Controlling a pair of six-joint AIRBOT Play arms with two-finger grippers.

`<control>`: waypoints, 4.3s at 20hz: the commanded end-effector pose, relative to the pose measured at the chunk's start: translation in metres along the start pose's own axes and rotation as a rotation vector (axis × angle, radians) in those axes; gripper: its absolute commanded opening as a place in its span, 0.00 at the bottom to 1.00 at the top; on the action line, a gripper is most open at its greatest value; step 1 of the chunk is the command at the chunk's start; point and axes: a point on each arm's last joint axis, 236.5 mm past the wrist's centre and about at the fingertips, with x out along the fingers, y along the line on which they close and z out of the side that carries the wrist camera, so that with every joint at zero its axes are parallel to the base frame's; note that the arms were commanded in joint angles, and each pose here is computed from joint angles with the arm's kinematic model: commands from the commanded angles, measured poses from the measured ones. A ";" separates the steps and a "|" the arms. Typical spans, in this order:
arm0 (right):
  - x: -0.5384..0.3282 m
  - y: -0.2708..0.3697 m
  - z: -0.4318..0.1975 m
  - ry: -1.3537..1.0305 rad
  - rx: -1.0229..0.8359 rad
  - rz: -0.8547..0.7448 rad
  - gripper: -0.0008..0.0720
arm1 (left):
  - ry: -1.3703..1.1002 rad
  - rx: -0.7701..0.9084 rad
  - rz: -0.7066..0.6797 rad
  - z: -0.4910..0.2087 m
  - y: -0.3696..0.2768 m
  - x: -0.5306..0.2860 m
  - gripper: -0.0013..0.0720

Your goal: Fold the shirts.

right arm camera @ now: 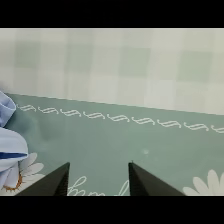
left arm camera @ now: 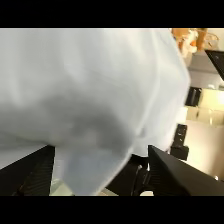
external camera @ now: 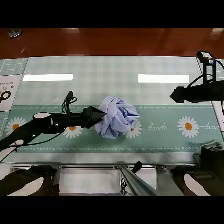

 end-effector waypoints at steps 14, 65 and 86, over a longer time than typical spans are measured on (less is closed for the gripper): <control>0.020 0.010 -0.019 0.092 -0.029 0.071 0.69 | 0.018 0.041 0.048 -0.012 0.008 0.012 0.04; -0.410 0.085 0.083 -0.895 -0.318 -0.042 0.04 | -0.675 1.201 0.010 -0.044 -0.442 -0.279 0.04; 0.028 0.035 0.268 -0.368 -0.046 0.253 0.04 | -0.248 0.275 0.408 0.051 -0.025 -0.159 0.04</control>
